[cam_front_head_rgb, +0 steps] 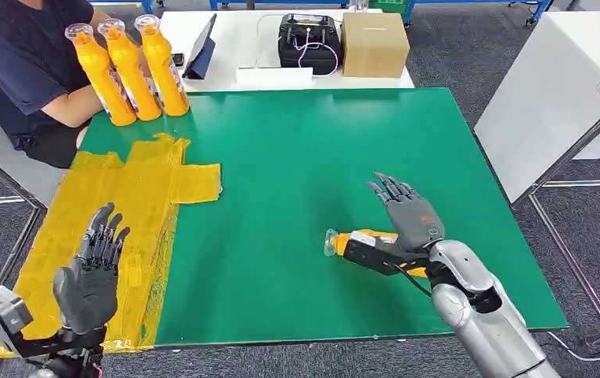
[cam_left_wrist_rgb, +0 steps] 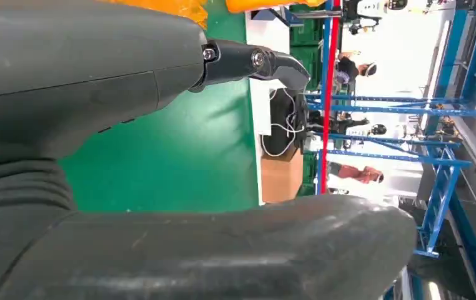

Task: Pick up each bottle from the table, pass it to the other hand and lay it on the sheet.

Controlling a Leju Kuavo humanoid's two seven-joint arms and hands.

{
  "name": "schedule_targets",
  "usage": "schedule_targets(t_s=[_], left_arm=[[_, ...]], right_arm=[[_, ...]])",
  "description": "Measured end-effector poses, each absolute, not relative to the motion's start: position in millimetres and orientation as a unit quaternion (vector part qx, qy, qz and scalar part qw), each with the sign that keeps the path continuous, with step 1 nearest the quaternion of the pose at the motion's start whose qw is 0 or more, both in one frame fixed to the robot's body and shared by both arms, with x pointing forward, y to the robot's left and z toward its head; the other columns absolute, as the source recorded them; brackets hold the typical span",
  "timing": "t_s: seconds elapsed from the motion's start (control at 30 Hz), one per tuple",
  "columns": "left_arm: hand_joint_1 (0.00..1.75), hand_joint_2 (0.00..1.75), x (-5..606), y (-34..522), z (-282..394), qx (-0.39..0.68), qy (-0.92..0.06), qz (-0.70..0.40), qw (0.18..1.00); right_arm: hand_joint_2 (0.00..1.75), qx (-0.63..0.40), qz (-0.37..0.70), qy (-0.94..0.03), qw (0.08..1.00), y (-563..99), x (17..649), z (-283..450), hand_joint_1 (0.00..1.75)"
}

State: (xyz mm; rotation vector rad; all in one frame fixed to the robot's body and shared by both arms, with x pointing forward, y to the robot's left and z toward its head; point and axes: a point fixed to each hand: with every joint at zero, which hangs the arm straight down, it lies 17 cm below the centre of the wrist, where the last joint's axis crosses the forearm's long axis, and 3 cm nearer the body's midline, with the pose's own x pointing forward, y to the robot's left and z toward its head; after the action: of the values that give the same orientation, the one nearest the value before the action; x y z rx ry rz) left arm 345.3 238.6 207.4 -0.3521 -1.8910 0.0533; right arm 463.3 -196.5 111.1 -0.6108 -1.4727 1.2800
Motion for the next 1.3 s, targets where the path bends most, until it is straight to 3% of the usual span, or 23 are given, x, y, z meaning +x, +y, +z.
schedule_targets(t_s=[0.17, 0.27, 0.97, 1.3], left_arm=[[0.00, 0.00, 336.1, 251.1, 197.9, -0.144, -0.802, 0.040, 0.579], [0.00, 0.00, 334.0, 256.7, 196.5, -0.139, -0.802, 0.040, 0.579], [0.00, 0.00, 334.4, 259.1, 197.4, -0.137, -0.804, 0.044, 0.578], [0.00, 0.00, 334.9, 257.5, 197.3, -0.139, -0.801, 0.043, 0.580]], right_arm=[[1.75, -0.273, 0.560, -0.524, 0.581, -298.1, 381.7, 30.6, 0.00], [1.75, -0.281, 0.577, -0.497, 0.584, -326.4, 359.2, 17.9, 0.00], [1.75, -0.292, 0.589, -0.475, 0.586, -346.9, 343.8, 19.4, 0.00], [1.75, -0.351, 0.566, -0.483, 0.568, -352.6, 372.6, 45.3, 0.00]])
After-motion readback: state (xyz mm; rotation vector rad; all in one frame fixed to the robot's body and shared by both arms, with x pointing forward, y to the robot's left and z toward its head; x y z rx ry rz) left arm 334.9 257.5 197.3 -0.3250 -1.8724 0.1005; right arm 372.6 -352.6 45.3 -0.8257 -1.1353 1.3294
